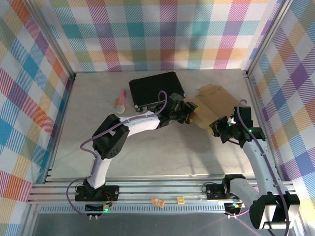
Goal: Fold the paper box
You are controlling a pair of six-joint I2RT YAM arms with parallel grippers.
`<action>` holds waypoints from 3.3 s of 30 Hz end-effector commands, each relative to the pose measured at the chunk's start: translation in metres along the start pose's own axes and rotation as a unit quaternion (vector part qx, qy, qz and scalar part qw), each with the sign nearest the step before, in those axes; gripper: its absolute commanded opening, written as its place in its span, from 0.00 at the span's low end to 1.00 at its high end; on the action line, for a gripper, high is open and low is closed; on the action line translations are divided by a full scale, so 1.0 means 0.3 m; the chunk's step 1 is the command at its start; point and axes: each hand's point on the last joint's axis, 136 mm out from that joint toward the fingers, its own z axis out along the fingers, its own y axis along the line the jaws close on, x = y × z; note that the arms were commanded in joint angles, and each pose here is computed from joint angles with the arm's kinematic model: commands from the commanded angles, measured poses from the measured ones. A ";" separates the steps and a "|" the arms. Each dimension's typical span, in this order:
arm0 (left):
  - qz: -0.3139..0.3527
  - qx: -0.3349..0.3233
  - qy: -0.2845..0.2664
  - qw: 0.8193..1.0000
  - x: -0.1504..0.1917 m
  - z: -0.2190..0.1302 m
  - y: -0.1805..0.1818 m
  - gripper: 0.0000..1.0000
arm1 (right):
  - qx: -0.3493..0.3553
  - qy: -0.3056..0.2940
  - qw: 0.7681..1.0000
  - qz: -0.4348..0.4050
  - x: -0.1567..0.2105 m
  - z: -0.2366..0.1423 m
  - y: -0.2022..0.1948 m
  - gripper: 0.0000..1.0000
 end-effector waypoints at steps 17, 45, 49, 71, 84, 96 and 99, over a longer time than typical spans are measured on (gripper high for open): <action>0.122 0.103 0.022 0.987 -0.033 -0.401 -0.547 0.00 | 0.045 -0.203 0.963 -0.173 -0.281 -0.374 0.393 0.81; 0.142 0.246 -0.021 0.959 -0.253 -1.015 -0.859 0.00 | -0.232 0.155 0.927 0.252 -0.334 0.300 0.578 0.88; 0.137 0.253 -0.023 0.957 -0.264 -1.014 -0.867 0.00 | -0.239 0.164 0.918 0.269 -0.287 0.346 0.600 0.88; 0.108 0.239 -0.044 0.964 -0.345 -1.054 -0.807 0.00 | -0.249 0.077 0.961 0.098 -0.340 0.213 0.604 0.69; 0.071 0.199 -0.063 0.975 -0.393 -1.109 -0.785 0.00 | -0.261 -0.234 0.709 -0.612 -0.134 -0.057 0.657 0.69; 0.068 0.193 -0.055 0.977 -0.403 -1.099 -0.788 0.00 | -0.204 -0.176 0.630 -0.728 -0.058 0.103 0.690 0.64; 0.067 0.193 -0.054 0.977 -0.402 -1.099 -0.787 0.00 | -0.184 -0.180 0.630 -0.733 -0.071 0.135 0.720 0.61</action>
